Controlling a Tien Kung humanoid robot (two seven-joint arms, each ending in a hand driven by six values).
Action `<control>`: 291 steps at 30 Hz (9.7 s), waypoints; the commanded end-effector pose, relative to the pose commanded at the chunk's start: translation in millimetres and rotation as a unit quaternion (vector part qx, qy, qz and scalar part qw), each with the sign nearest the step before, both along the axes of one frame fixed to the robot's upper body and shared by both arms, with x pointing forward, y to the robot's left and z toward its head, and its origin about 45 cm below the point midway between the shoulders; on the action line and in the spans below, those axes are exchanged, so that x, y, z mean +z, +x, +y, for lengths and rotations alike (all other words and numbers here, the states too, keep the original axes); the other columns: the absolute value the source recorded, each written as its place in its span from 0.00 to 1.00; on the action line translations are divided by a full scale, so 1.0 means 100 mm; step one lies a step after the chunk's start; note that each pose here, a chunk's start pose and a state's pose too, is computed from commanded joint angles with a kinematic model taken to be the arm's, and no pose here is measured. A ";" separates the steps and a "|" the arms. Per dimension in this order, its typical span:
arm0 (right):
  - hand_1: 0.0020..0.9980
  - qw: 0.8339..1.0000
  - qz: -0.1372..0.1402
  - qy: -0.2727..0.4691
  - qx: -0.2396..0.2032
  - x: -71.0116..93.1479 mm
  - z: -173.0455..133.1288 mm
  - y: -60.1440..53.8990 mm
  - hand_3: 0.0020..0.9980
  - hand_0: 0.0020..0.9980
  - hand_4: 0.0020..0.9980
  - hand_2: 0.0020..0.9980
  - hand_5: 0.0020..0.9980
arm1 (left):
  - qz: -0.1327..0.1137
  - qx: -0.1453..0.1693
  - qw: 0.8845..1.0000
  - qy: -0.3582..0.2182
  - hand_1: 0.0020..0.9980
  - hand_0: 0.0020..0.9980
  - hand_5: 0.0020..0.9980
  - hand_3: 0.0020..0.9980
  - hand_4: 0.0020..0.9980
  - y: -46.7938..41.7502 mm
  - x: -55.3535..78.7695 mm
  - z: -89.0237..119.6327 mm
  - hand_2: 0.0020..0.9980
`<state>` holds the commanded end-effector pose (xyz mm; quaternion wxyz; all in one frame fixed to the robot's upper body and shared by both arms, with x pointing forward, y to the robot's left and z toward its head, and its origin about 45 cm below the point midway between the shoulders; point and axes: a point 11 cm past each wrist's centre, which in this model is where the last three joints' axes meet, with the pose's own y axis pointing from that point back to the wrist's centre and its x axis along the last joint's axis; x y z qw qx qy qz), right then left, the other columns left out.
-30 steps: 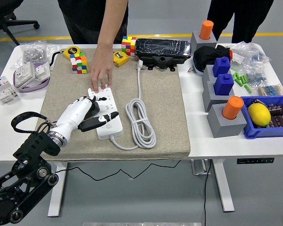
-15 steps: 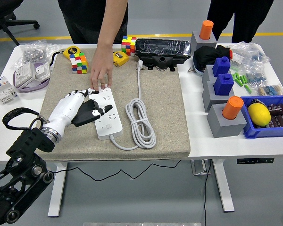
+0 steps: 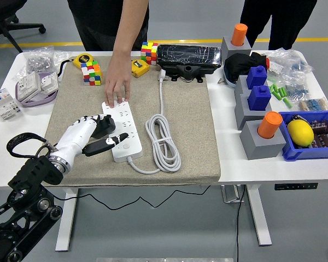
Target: Pick up the plug,place it near the board,insert it into the board,press the button
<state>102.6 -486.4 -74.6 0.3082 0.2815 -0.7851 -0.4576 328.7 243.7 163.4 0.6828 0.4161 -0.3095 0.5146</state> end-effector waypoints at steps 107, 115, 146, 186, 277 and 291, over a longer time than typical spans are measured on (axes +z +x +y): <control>0.77 1.000 -0.008 0.000 -0.002 0.02 -0.01 0.06 0.79 0.83 1.00 0.75 1.00 | -0.065 -0.089 0.986 0.122 0.07 0.20 0.00 0.89 0.57 0.640 0.60 -0.30 0.16; 0.77 1.000 -0.007 0.000 -0.002 0.02 -0.01 0.06 0.79 0.83 1.00 0.75 1.00 | -0.061 -0.097 0.984 0.134 0.04 0.19 0.00 0.88 0.43 0.668 0.67 -0.33 0.13; 0.77 1.000 -0.005 0.003 -0.004 0.00 0.02 0.02 0.79 0.82 1.00 0.75 1.00 | 0.130 -0.112 0.985 0.015 0.03 0.15 0.00 0.86 0.51 -0.066 0.13 -0.35 0.14; 0.76 1.000 0.000 0.001 -0.006 -0.01 -0.01 -0.04 0.79 0.82 1.00 0.75 1.00 | 0.138 -0.105 0.982 0.068 0.02 0.15 0.00 0.84 0.49 -0.057 -0.03 -0.28 0.14; 0.76 1.000 -0.003 0.001 -0.007 0.00 -0.01 -0.01 0.79 0.82 1.00 0.75 1.00 | -0.053 -0.108 0.992 -0.045 1.00 1.00 0.58 1.00 1.00 0.010 0.50 -0.36 1.00; 0.76 1.000 -0.004 0.001 -0.007 0.01 -0.01 0.00 0.79 0.82 1.00 0.75 1.00 | -0.015 -0.103 0.994 -0.014 0.20 0.26 0.29 0.89 0.66 -0.022 0.42 -0.27 0.34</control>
